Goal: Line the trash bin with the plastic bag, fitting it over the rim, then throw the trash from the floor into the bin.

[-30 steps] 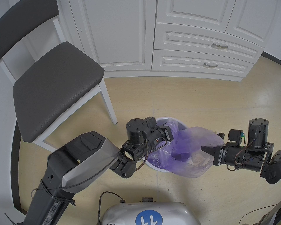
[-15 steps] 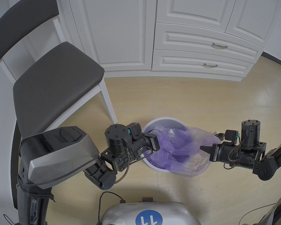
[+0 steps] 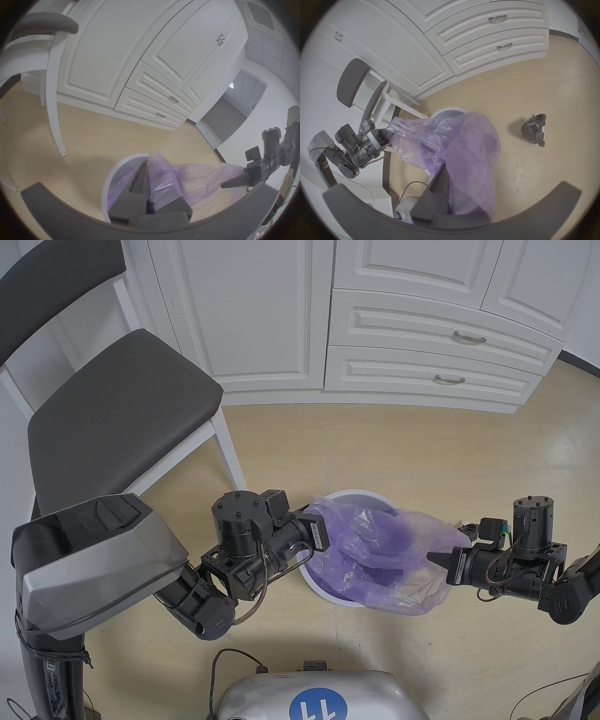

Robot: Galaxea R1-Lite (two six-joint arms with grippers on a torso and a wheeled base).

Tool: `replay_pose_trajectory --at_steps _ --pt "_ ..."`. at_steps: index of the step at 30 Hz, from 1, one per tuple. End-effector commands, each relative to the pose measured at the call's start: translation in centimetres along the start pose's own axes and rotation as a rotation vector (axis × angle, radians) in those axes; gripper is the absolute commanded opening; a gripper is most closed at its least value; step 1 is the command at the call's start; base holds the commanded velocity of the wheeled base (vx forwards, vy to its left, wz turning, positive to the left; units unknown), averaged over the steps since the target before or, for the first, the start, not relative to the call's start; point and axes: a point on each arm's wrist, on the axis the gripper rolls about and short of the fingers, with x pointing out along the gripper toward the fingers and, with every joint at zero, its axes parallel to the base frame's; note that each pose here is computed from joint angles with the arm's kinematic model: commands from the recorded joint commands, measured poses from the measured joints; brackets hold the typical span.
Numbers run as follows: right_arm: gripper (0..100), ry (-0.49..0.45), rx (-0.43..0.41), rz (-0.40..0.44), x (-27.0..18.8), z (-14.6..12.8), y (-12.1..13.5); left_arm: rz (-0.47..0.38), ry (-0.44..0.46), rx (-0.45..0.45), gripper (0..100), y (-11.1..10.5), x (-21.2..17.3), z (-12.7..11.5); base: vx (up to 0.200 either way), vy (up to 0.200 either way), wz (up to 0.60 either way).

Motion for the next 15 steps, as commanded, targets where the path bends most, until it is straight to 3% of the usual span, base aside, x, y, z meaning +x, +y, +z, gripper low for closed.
replay_pose_trajectory --at_steps 1,4,15 --pt "0 -0.017 -0.007 0.004 -0.4 0.3 0.3 0.018 -0.019 0.003 0 -0.4 -0.4 1.3 0.000 0.000 0.00" --pt "0 -0.024 -0.008 -0.001 -0.5 0.4 0.3 0.030 -0.016 0.004 0 -0.5 -0.5 1.4 0.000 0.000 0.00" --pt "0 -0.013 -0.032 -0.084 -0.1 0.2 1.4 0.218 0.000 0.010 0 -1.2 -1.9 3.1 0.000 0.000 0.00"
